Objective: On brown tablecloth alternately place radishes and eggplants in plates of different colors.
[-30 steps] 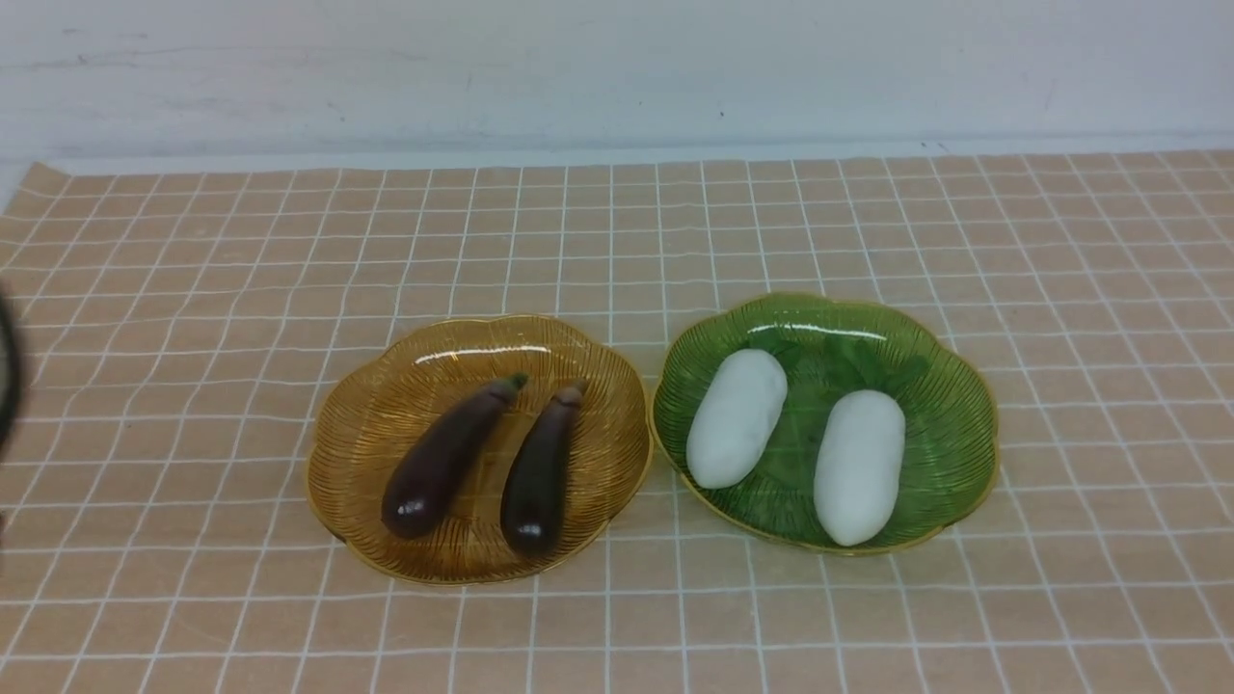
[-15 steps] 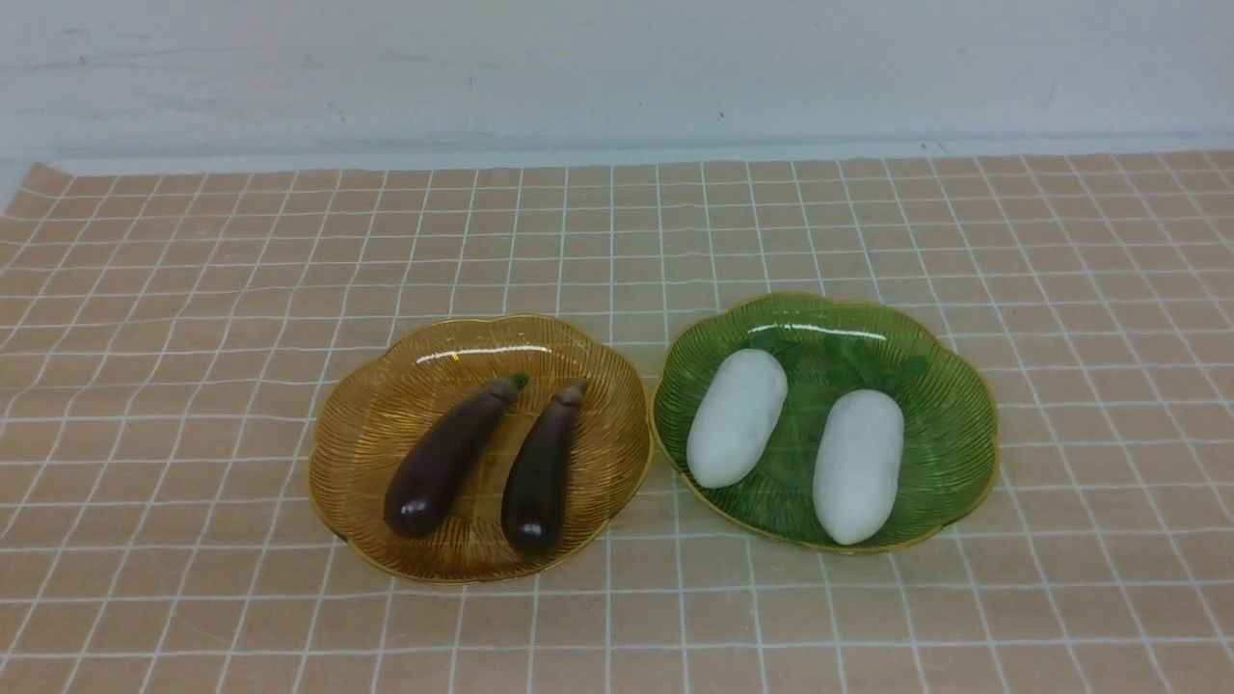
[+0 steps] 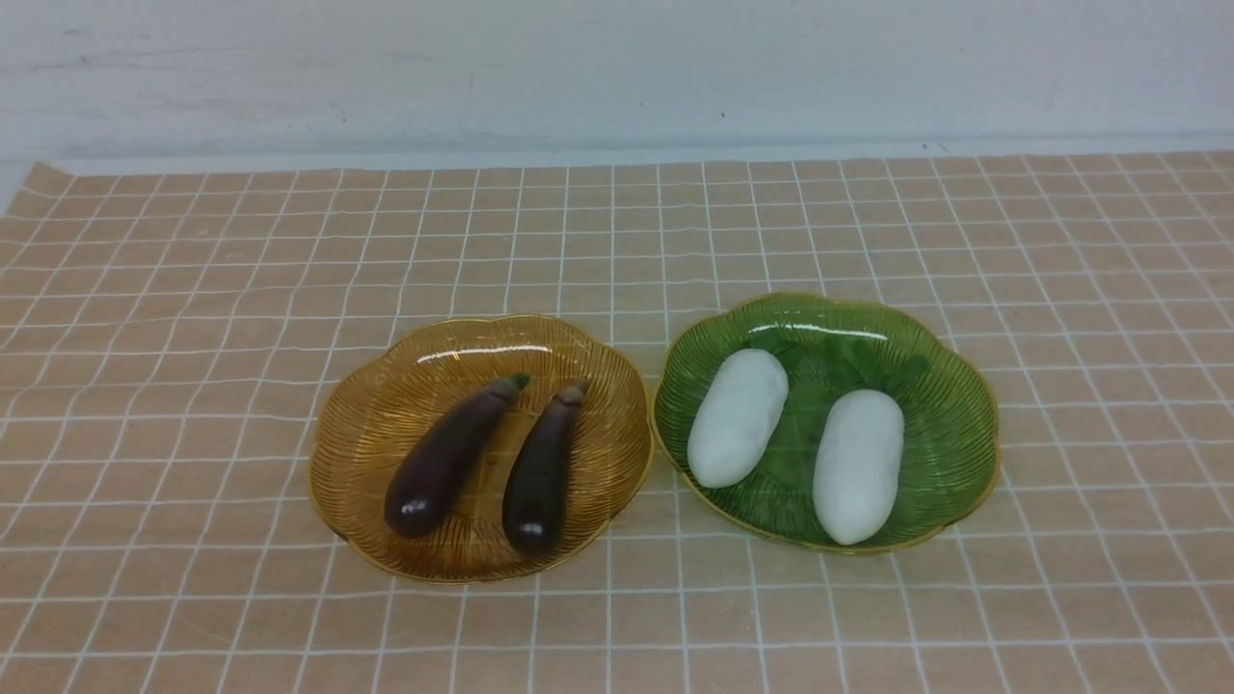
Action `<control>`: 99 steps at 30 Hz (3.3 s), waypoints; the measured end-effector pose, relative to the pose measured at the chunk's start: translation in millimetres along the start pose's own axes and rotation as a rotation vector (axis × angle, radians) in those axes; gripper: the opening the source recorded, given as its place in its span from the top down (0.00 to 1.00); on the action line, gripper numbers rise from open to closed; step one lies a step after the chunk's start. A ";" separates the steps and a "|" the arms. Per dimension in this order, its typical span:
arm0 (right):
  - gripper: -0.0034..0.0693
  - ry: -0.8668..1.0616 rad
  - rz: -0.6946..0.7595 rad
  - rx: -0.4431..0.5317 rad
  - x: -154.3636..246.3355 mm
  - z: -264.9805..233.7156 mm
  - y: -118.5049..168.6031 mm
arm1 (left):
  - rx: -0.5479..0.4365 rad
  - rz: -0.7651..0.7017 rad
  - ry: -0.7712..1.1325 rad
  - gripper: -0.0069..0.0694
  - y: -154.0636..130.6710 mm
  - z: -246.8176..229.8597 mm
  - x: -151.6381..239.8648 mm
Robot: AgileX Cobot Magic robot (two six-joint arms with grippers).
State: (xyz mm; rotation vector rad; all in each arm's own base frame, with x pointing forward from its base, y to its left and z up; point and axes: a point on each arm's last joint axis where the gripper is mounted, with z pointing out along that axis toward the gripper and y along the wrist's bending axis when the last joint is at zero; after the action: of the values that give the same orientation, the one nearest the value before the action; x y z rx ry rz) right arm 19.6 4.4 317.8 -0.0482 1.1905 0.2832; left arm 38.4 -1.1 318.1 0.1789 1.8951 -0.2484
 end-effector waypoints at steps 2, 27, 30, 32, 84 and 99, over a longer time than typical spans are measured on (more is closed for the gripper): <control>0.97 0.000 0.000 0.000 0.0 0.0 0.0 | -0.004 0.003 -0.016 0.91 -0.1 0.0 1.9; 0.97 0.008 0.000 0.000 0.7 0.0 0.0 | -0.192 0.012 -0.025 0.91 12.7 60.6 134.9; 0.97 0.008 0.000 0.000 0.7 0.0 0.0 | -0.192 0.012 -0.025 0.91 12.7 60.6 134.9; 0.97 0.008 0.000 0.000 0.7 0.0 0.0 | -0.192 0.012 -0.025 0.91 12.7 60.6 134.9; 0.97 0.598 -0.185 0.249 139.3 -21.7 -29.8 | -0.192 0.014 -0.025 0.91 12.7 60.6 134.9; 0.97 0.600 -0.185 0.249 139.4 -21.8 -29.8 | -0.192 0.014 -0.025 0.91 12.7 60.6 134.9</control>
State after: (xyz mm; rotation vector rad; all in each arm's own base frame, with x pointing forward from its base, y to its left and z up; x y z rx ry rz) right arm 54.5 -1.5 178.0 -0.0256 1.7964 -0.0542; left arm 52.1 -4.4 170.3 0.0593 1.8795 -0.0580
